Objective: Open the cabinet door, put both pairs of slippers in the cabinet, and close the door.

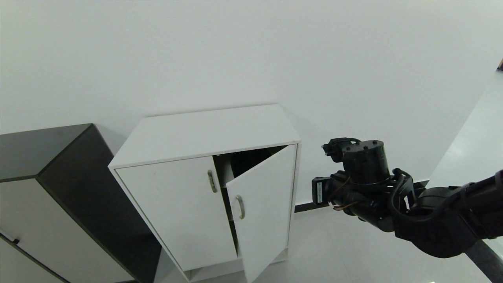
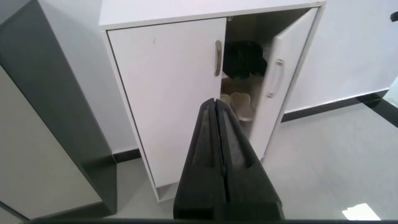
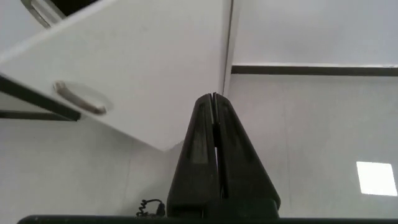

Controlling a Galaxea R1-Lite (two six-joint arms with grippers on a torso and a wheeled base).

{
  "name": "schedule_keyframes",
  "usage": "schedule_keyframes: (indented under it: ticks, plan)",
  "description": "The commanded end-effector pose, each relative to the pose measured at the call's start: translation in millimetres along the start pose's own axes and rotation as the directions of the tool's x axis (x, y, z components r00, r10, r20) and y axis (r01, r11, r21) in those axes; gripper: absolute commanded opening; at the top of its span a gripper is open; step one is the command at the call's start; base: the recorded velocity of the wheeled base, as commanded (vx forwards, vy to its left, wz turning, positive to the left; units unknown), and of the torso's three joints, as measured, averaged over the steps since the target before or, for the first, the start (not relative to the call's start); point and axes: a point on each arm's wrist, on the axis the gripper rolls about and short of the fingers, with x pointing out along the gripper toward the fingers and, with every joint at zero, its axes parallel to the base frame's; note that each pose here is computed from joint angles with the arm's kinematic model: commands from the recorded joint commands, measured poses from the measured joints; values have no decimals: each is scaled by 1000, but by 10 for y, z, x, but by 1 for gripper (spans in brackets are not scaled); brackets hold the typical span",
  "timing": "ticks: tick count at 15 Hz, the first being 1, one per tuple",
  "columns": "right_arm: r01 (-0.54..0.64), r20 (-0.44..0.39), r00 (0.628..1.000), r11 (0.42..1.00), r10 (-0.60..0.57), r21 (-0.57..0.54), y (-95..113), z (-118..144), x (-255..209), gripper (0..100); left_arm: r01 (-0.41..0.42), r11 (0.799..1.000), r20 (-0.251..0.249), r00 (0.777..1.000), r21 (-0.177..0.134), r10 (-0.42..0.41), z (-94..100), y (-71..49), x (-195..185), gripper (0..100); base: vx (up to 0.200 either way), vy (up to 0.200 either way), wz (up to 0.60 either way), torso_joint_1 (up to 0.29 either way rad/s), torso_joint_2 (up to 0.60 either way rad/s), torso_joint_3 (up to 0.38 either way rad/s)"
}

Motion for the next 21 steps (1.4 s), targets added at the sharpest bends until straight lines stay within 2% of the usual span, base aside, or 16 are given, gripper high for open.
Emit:
schedule_keyframes:
  ticks: [1,5,9,10,12,14,15,21]
  plan:
    - [-15,-9,1000,1000,15,-9,50,-40,-13,0,-1,1000,-1,1000,0,1,-1,0,0,0,0,0,600,12,-2,2]
    - [-42,-21,999,999,42,-15,89,-76,-22,0,-1,1000,-1,1000,0,1,-1,0,0,0,0,0,600,-1,2,2]
    - [-215,-34,976,977,214,-1,49,-240,-58,0,-1,1000,1,1000,0,1,1,0,0,0,0,0,0,0,0,0]
    - [-276,-34,960,961,276,1,8,-307,-68,0,-1,1000,1,1000,0,1,1,0,0,0,0,0,0,0,0,0]
    - [-427,-48,904,903,424,-54,-161,-504,-75,0,1,1000,-1,1000,2,-1,-1,0,0,0,0,0,0,0,0,0]
    - [-494,-50,869,867,492,-67,-237,-649,-6,0,1,1000,-1,1000,2,-1,-1,0,0,0,0,0,0,0,0,0]
    - [-496,-49,868,866,494,-67,-232,-685,33,0,-1,1000,-1,1000,2,1,-1,0,0,0,0,0,0,0,0,0]
    - [-497,-60,867,865,494,-67,-195,-839,212,0,1,1000,-1,1000,2,-1,-1,0,0,0,200,0,0,1,3,3]
